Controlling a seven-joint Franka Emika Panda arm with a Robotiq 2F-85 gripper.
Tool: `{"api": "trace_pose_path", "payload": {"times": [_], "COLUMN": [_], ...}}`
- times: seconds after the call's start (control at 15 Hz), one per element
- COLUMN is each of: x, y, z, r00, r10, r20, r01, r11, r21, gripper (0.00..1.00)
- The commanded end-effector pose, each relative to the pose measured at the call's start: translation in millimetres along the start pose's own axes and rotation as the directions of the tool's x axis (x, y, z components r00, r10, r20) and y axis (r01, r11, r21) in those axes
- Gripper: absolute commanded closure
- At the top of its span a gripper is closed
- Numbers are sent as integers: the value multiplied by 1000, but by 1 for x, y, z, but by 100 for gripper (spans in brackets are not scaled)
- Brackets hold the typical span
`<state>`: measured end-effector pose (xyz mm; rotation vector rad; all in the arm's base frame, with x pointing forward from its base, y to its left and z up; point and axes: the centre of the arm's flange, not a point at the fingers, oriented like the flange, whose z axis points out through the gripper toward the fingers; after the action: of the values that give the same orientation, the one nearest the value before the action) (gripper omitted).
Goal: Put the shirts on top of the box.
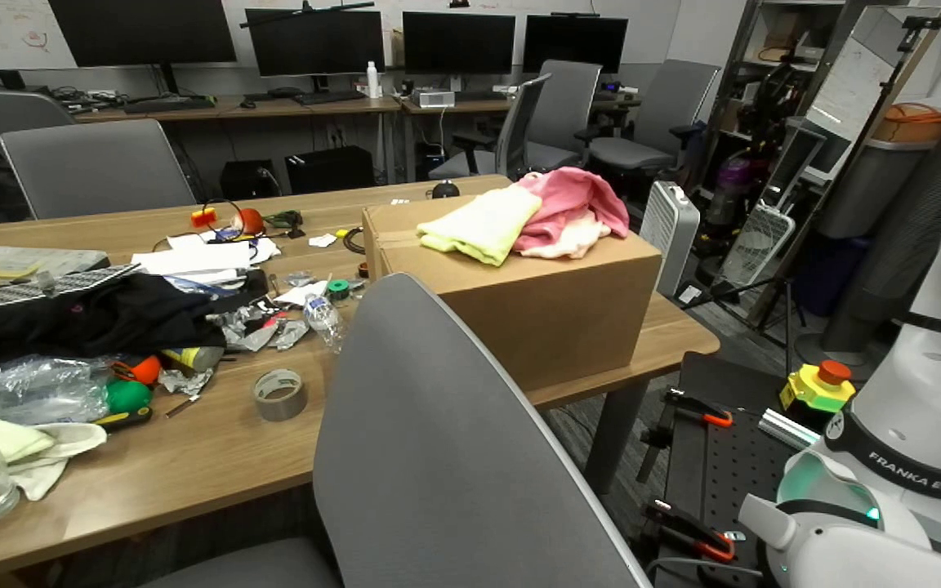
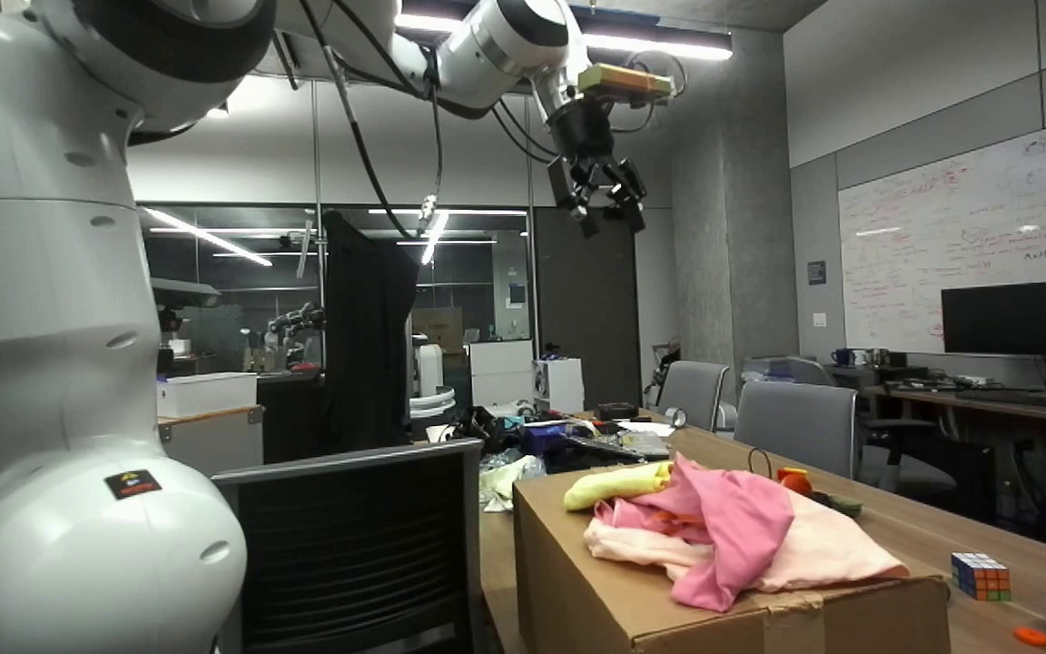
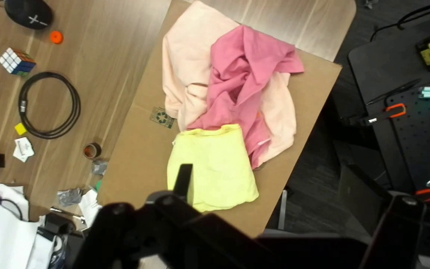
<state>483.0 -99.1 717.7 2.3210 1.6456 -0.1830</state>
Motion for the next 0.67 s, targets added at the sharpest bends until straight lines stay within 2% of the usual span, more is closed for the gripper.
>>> {"api": "trace_pose_path", "payload": {"times": [0.0, 0.13, 0.27, 0.47, 0.6], "x": [17, 32, 51, 84, 99], "y": [-62, -74, -92, -127, -145], "z": [59, 83, 108, 152, 176], "r00": [1000, 995, 978, 927, 883], "r10": [23, 97, 197, 365, 463], "r20": [12, -31, -63, -89, -77], "r01": [-22, -96, -190, -344, -442], "r11": [1000, 995, 976, 919, 875], "r21": [-12, 34, 106, 191, 196], "gripper": [0, 0, 0, 0, 0]}}
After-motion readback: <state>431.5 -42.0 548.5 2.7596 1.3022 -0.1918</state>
